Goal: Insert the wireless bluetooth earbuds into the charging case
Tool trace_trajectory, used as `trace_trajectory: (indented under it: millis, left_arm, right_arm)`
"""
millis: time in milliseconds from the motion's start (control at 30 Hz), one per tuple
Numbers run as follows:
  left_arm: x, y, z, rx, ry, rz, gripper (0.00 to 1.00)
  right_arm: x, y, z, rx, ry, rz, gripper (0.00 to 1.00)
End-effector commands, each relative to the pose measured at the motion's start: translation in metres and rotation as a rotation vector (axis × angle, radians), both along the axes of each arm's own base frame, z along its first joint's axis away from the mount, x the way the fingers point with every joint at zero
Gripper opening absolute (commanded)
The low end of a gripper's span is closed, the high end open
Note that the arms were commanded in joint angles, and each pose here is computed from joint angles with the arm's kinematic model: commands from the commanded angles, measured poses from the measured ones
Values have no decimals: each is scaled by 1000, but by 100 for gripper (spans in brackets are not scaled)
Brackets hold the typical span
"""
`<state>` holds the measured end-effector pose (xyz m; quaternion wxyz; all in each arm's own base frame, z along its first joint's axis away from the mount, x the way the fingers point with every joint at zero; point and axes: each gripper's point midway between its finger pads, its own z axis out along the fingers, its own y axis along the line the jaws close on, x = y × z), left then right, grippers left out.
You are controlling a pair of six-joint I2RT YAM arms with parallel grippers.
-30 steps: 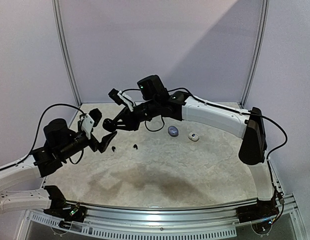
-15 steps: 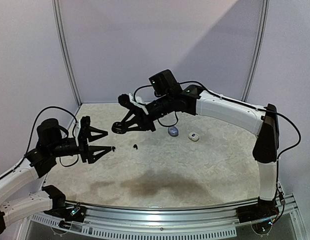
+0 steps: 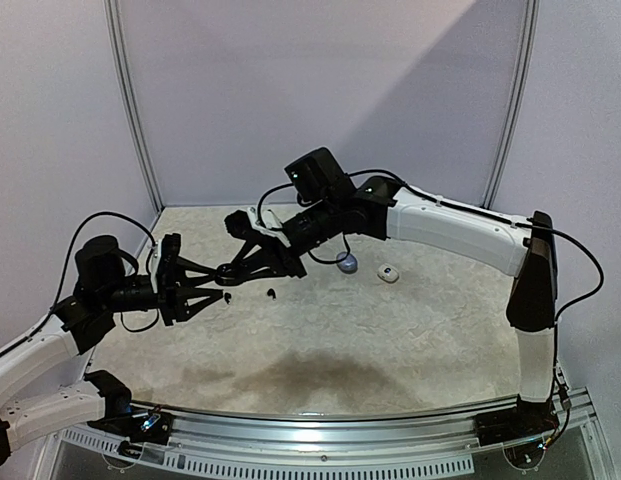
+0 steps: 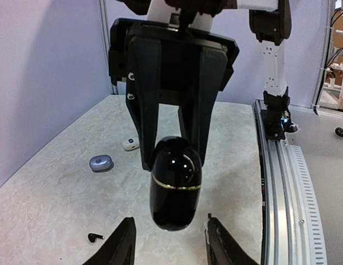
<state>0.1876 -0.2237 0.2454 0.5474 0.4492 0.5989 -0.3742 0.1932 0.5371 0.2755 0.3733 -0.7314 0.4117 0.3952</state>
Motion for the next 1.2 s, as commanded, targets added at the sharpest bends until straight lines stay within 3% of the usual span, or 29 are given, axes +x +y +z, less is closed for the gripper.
trace_trajectory:
  millis: [0, 100, 467, 667, 867, 1167]
  left_arm:
    - [0, -2, 8, -10, -21, -12, 42]
    - [1, -4, 10, -11, -27, -15, 36]
    - [2, -9, 11, -1, -36, -16, 35]
    - [0, -11, 10, 1, -30, -26, 20]
    - [-1, -13, 11, -1, -33, -37, 39]
    - [-2, -18, 10, 10, -54, -45, 35]
  right_arm:
    - [0, 1, 4, -4, -10, -2, 0]
    - [0, 1, 3, -9, -10, -2, 0]
    - [-1, 3, -2, -30, -11, -18, 0]
    - [-1, 4, -2, -27, -8, -21, 0]
    - [0, 6, -2, -31, 3, -31, 0]
    - [1, 6, -1, -30, 6, -37, 0]
